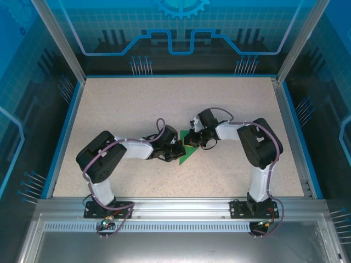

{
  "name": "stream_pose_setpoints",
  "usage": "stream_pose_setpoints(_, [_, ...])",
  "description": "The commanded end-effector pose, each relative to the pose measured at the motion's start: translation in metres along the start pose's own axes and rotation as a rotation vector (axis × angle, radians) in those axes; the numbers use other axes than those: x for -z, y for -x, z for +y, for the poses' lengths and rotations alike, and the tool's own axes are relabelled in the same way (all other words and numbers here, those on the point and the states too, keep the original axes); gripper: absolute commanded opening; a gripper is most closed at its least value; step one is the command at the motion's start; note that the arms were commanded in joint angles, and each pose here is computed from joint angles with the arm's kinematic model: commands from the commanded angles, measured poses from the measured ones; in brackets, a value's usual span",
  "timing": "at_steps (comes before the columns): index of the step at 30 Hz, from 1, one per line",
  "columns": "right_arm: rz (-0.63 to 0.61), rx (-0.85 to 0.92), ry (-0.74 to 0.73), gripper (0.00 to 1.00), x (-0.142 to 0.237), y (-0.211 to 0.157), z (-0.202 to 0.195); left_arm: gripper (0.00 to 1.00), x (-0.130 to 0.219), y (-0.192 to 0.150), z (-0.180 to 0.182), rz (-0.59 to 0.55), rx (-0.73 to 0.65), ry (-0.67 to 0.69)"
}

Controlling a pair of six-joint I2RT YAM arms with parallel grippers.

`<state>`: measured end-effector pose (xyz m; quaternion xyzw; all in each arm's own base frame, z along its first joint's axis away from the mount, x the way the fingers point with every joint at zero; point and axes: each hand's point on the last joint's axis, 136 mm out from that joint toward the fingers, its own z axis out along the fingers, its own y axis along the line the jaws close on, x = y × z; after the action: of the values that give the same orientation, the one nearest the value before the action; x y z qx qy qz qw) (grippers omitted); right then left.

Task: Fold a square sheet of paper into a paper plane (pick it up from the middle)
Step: Fourth fold the wing at the center of the table.

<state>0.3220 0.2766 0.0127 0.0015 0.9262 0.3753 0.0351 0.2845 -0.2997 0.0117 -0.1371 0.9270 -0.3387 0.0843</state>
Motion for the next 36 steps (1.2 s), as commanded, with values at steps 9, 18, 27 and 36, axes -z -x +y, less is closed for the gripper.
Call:
stream_pose_setpoints(9, [-0.084, -0.035, -0.117, 0.03, 0.008, 0.026, -0.043, 0.01, -0.001, -0.029, 0.088, 0.057, 0.037, 0.285])
stream_pose_setpoints(18, [-0.129, -0.056, -0.108, 0.04, 0.019, 0.051, -0.052, 0.01, 0.001, -0.036, 0.102, 0.071, 0.038, 0.309])
stream_pose_setpoints(27, [-0.155, -0.065, -0.102, 0.05, 0.030, 0.071, -0.054, 0.00, 0.004, -0.043, 0.110, 0.090, 0.019, 0.327])
stream_pose_setpoints(36, [-0.147, -0.093, -0.120, 0.05, 0.028, 0.080, -0.070, 0.00, 0.005, -0.048, 0.117, 0.108, 0.010, 0.337])
